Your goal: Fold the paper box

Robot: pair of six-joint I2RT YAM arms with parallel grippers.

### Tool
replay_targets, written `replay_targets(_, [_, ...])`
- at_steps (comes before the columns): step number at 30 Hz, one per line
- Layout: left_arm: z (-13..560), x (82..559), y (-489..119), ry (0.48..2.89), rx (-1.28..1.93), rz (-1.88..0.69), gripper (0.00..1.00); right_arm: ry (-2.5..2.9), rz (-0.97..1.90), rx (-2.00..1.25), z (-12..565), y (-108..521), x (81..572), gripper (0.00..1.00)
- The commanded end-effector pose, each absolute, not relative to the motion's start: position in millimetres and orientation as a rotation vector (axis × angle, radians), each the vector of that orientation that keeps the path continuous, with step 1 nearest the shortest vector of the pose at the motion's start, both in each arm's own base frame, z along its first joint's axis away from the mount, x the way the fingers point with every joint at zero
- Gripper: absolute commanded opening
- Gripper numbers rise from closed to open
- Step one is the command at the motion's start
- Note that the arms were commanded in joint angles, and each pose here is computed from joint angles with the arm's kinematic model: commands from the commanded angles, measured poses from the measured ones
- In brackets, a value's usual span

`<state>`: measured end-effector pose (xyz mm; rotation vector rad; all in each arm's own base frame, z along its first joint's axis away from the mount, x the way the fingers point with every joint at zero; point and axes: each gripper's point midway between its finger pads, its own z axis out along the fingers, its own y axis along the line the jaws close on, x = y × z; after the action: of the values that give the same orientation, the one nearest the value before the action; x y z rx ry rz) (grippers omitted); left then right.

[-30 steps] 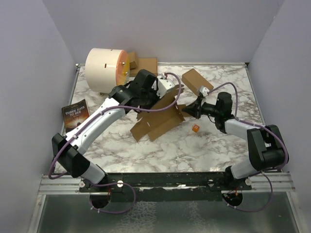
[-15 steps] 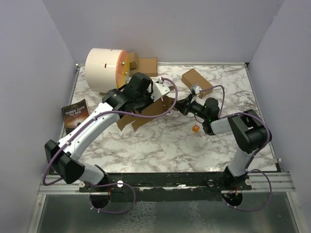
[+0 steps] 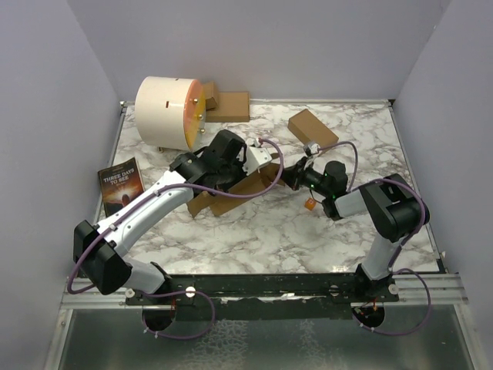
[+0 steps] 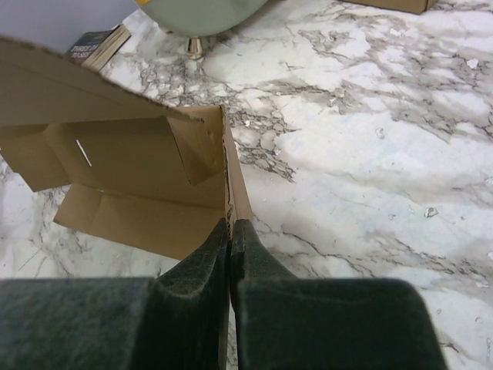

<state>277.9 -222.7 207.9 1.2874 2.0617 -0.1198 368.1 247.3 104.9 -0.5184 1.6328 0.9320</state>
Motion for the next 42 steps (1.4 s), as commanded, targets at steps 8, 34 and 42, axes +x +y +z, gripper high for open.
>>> replay_targets(8, [202.3,240.2,-252.0,2.045,1.231,-0.433,0.00,1.721,0.994,-0.576,78.6,247.3,336.9,0.01])
replay_targets(34, [198.0,246.7,-244.9,2.181,1.124,-0.414,0.00,1.713,0.996,-0.714,86.2,249.2,323.0,0.05])
replay_targets(42, [193.1,253.5,-242.6,2.296,1.042,-0.470,0.00,1.718,0.994,-0.741,81.4,250.0,322.2,0.01])
